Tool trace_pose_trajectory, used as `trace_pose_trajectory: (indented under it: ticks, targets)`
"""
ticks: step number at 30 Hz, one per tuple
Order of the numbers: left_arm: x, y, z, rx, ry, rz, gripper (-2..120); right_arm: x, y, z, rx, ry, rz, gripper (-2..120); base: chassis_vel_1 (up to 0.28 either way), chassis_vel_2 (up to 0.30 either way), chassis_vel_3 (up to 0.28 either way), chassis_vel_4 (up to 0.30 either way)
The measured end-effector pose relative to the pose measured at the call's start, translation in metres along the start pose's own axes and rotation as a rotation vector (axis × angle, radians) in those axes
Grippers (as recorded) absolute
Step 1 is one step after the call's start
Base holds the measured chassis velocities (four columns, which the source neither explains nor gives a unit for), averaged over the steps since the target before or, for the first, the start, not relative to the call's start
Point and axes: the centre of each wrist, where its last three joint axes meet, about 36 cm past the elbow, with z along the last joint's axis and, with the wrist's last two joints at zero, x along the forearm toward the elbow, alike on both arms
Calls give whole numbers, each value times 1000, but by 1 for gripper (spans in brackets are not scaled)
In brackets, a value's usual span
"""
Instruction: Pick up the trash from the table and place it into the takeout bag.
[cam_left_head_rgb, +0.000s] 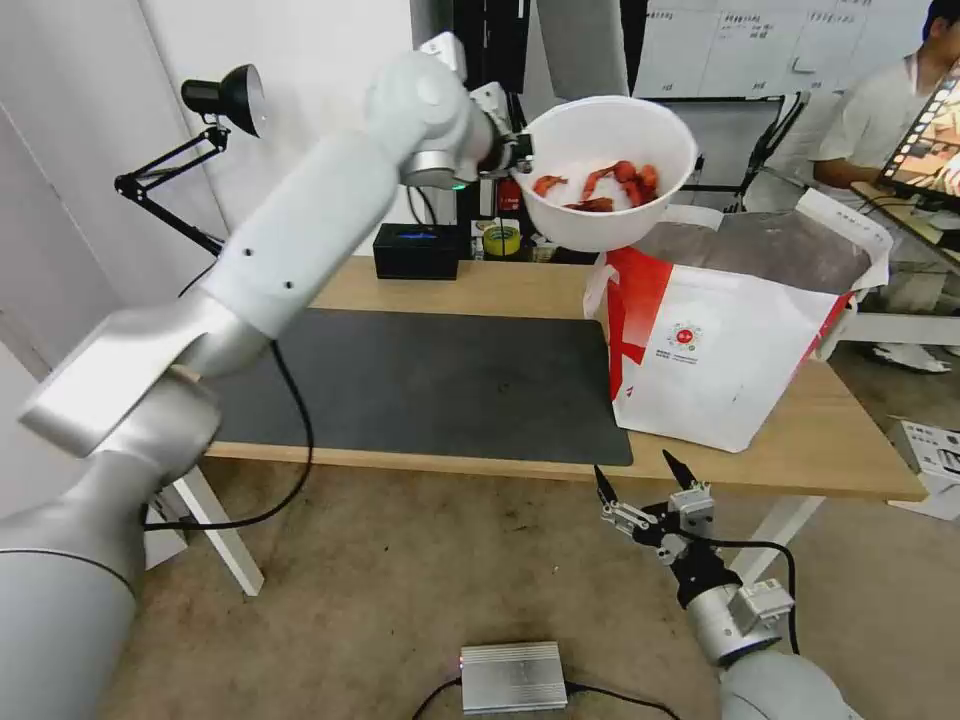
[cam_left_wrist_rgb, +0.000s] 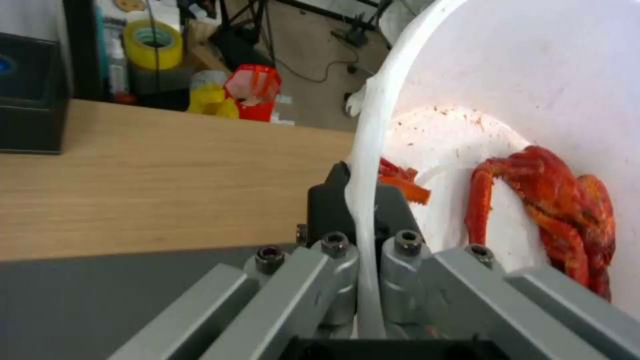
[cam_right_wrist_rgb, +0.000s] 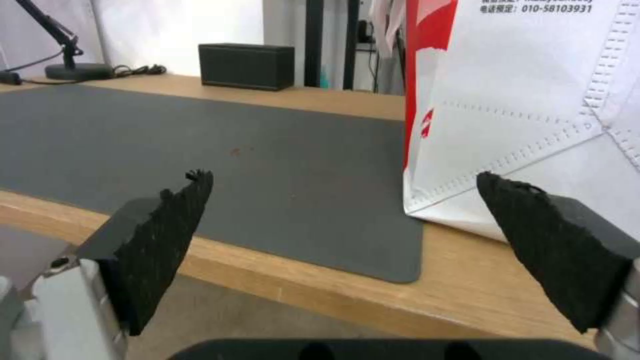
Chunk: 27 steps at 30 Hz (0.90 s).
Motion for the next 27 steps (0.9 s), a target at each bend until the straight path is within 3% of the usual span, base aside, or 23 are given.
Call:
trace_pose_trajectory:
  ticks: [1, 4, 5, 11, 16, 23, 27]
  targets:
    - [0, 0, 0, 0, 0, 0, 0, 0, 0, 0, 0, 0, 0, 100, 0, 0, 0, 0]
    - [-12, -26, 3, 8, -4, 19, 0, 0, 0, 0, 0, 0, 0, 100, 0, 0, 0, 0]
    - [-12, -26, 3, 8, -4, 19, 0, 0, 0, 0, 0, 0, 0, 100, 0, 0, 0, 0]
    - [-33, -66, 13, 36, -5, 41, 0, 0, 0, 0, 0, 0, 0, 100, 0, 0, 0, 0]
    - [-42, -69, 26, 23, -15, 19, 0, 0, 0, 0, 0, 0, 0, 100, 0, 0, 0, 0]
    - [-65, -64, 71, -16, -39, -43, 0, 0, 0, 0, 0, 0, 0, 100, 0, 0, 0, 0]
    - [-69, -64, 82, -26, -53, -49, 0, 0, 0, 0, 0, 0, 0, 100, 0, 0, 0, 0]
